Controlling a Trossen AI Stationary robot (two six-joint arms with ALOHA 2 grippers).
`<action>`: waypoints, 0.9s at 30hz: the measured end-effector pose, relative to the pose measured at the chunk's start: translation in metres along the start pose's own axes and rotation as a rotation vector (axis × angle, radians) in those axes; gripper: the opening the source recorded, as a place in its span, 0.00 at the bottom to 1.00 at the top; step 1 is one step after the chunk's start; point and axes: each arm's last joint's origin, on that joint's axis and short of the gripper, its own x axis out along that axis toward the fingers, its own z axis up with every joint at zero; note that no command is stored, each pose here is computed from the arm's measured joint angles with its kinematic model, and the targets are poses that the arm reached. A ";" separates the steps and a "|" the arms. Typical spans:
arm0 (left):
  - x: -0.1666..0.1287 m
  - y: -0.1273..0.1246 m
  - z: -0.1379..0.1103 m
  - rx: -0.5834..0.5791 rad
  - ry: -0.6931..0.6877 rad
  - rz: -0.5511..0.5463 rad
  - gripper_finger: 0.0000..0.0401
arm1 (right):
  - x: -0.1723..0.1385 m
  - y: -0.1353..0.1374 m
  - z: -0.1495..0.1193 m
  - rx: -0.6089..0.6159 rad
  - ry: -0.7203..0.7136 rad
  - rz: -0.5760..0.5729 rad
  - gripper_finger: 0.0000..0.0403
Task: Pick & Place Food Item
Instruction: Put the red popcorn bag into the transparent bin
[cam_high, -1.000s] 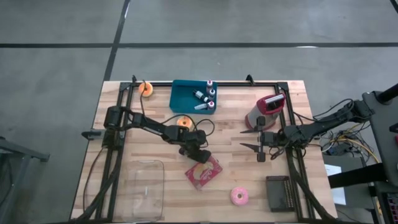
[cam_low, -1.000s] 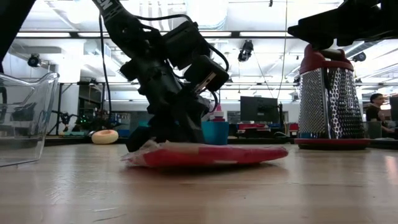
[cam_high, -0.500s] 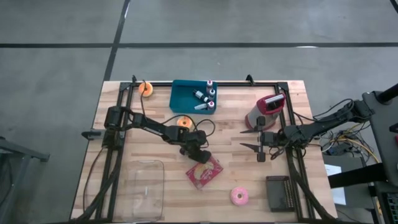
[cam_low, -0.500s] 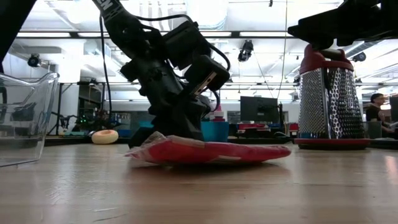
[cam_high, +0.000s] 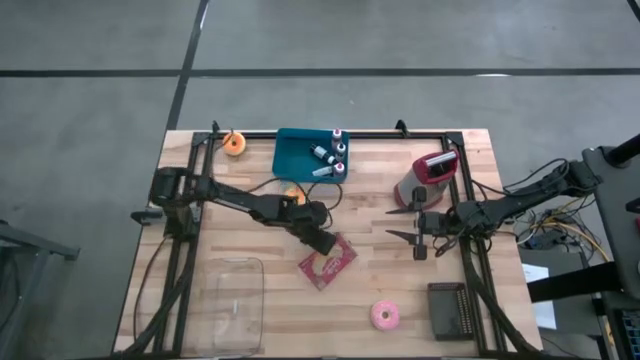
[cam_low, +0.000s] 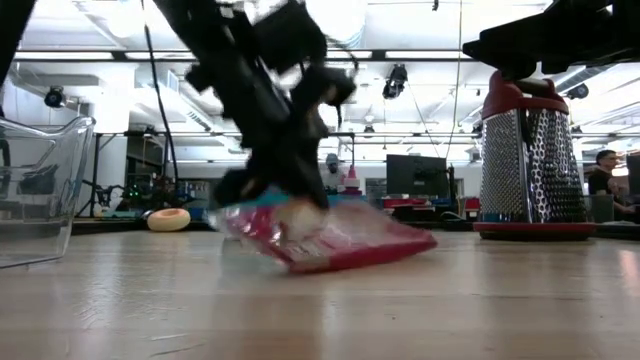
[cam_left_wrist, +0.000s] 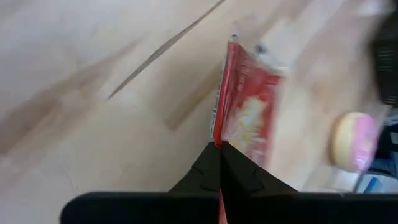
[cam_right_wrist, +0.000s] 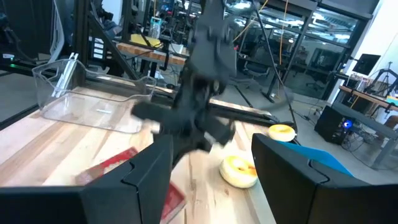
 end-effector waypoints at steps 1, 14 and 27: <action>-0.009 -0.003 0.000 0.023 -0.028 0.005 0.00 | 0.000 0.000 0.000 0.000 -0.001 0.000 0.54; -0.108 -0.040 -0.012 0.352 -0.405 0.017 0.00 | 0.000 0.000 0.000 0.000 0.000 0.000 0.54; -0.158 -0.050 -0.056 0.404 -0.540 0.103 0.00 | 0.000 0.000 0.000 -0.001 0.002 0.000 0.54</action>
